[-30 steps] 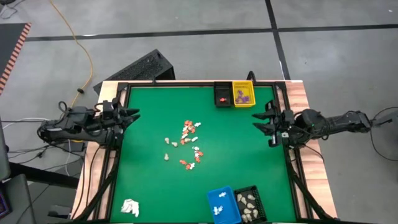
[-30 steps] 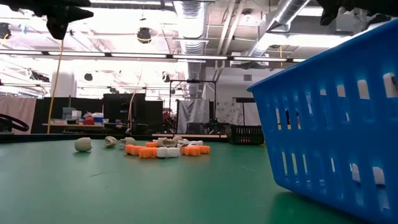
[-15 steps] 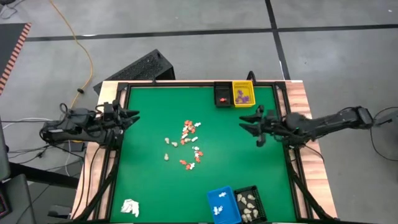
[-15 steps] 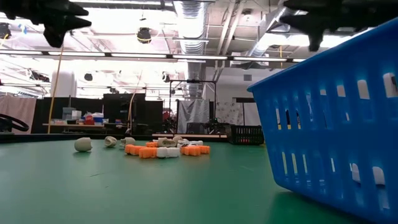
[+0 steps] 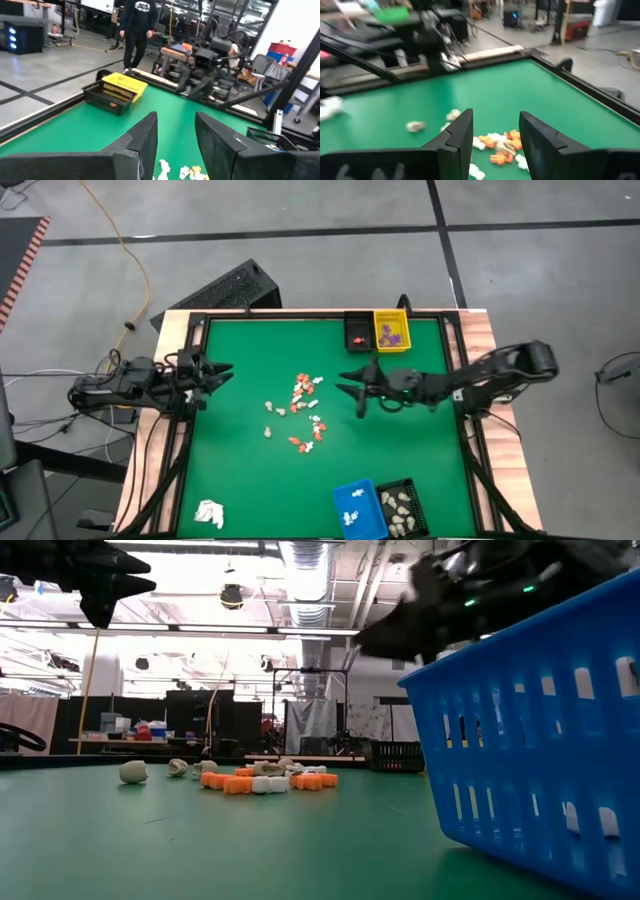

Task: Sort Halloween decoration
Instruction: Put the white skeleton toy into the blue basket

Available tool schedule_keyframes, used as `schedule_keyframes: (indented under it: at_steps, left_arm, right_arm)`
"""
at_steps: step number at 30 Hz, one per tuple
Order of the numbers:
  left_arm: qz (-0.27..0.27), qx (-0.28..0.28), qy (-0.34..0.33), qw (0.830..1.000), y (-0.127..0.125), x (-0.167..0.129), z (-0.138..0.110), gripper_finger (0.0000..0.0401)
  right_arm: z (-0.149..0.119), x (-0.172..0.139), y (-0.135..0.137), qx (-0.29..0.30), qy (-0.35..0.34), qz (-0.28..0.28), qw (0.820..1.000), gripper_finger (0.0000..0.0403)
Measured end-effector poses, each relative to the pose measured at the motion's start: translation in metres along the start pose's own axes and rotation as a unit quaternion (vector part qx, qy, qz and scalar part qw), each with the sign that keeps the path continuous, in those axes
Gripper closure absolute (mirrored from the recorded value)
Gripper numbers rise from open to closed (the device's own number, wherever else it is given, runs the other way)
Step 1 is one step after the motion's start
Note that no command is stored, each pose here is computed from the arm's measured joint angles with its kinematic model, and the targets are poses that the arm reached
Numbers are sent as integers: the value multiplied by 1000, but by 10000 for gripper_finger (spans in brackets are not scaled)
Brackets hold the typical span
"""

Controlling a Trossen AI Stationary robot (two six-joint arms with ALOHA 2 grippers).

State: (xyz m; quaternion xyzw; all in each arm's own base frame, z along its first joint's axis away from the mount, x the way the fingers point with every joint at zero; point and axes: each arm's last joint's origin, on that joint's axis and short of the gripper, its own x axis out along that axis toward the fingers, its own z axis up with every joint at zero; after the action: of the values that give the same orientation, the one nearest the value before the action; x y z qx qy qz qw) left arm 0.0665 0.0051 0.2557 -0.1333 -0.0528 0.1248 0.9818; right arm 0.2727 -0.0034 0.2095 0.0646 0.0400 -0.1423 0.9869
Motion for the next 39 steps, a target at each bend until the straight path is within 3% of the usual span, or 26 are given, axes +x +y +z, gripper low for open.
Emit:
schedule_keyframes:
  at_steps: [4, 14, 28, 39]
  left_arm:
    - [-9, -2, 9, 1000, 0, 0, -1, 280]
    - [-11, 5, 19, 1000, 0, 0, -3, 280]
    - [-10, 7, 25, 1000, 0, 0, -4, 280]
    - [-7, 7, 24, 1000, 0, 0, -4, 280]
  right_arm:
    - [-8, 32, -7, -7, 22, -24, 999, 249]
    - [-39, 86, -30, -52, 85, -1, 995, 249]
    - [-86, 106, -61, -83, 158, 12, 984, 249]
    - [-90, 107, -69, -97, 181, 34, 978, 254]
